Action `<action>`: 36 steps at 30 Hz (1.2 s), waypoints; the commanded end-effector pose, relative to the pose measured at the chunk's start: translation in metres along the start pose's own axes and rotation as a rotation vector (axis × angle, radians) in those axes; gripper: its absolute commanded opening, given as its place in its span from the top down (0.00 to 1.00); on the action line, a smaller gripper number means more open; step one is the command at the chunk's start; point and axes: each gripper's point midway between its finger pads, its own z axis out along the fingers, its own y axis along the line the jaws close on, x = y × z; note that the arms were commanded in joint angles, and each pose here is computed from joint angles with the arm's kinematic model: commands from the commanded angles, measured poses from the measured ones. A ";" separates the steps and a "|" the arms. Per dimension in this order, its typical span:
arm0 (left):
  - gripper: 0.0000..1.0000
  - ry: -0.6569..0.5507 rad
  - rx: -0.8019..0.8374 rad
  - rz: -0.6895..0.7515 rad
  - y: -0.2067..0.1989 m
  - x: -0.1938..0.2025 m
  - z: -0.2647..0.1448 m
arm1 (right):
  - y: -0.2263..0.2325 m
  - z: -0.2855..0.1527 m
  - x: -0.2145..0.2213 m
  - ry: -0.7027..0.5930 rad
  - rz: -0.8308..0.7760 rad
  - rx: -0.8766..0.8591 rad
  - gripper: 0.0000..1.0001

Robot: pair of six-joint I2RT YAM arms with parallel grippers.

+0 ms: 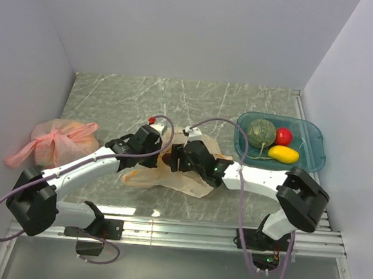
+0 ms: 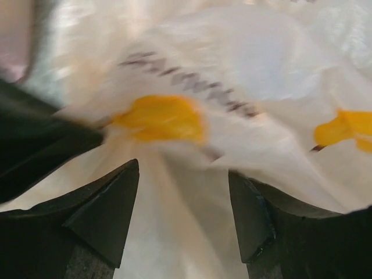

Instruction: Untie the knot of the plastic bag and take out the fruit

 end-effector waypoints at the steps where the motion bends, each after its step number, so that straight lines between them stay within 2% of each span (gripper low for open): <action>1: 0.99 -0.012 -0.020 -0.013 0.001 -0.002 -0.001 | -0.010 0.019 -0.031 -0.101 0.115 0.031 0.31; 7: 1.00 -0.013 -0.015 -0.010 0.000 -0.003 -0.001 | -0.010 0.047 -0.035 -0.099 0.106 0.004 0.30; 13: 1.00 0.001 -0.008 -0.005 -0.001 -0.001 0.002 | 0.014 0.067 -0.023 -0.070 0.034 -0.140 0.19; 16: 0.99 0.005 -0.015 -0.002 0.000 -0.001 0.004 | 0.020 0.074 -0.014 -0.051 -0.008 -0.177 0.16; 21: 0.99 0.017 -0.022 0.000 0.001 0.001 0.006 | 0.022 0.090 0.010 0.023 -0.062 -0.209 0.15; 23: 0.99 0.019 -0.024 0.001 0.001 0.002 0.006 | 0.020 0.095 0.016 0.028 -0.063 -0.205 0.18; 24: 1.00 0.019 -0.025 0.002 0.001 0.002 0.006 | 0.018 0.096 0.019 0.032 -0.062 -0.198 0.20; 27: 0.99 0.020 -0.030 0.000 0.002 0.003 0.007 | 0.015 0.096 0.019 0.024 -0.069 -0.191 0.38; 28: 1.00 0.021 -0.032 -0.001 0.003 0.002 0.007 | 0.015 0.095 0.018 0.023 -0.068 -0.190 0.52; 30: 1.00 0.021 -0.040 -0.001 0.004 0.002 0.007 | 0.016 0.086 0.013 0.017 -0.080 -0.194 0.64; 31: 0.99 0.021 -0.043 -0.001 0.005 0.003 0.007 | 0.019 0.079 0.006 0.003 -0.082 -0.203 0.74; 34: 1.00 0.012 -0.054 -0.005 0.006 0.000 0.006 | 0.014 0.068 0.010 0.015 -0.100 -0.198 0.83; 36: 0.99 0.011 -0.060 -0.006 0.008 0.000 0.006 | 0.009 0.057 0.012 0.020 -0.114 -0.189 0.85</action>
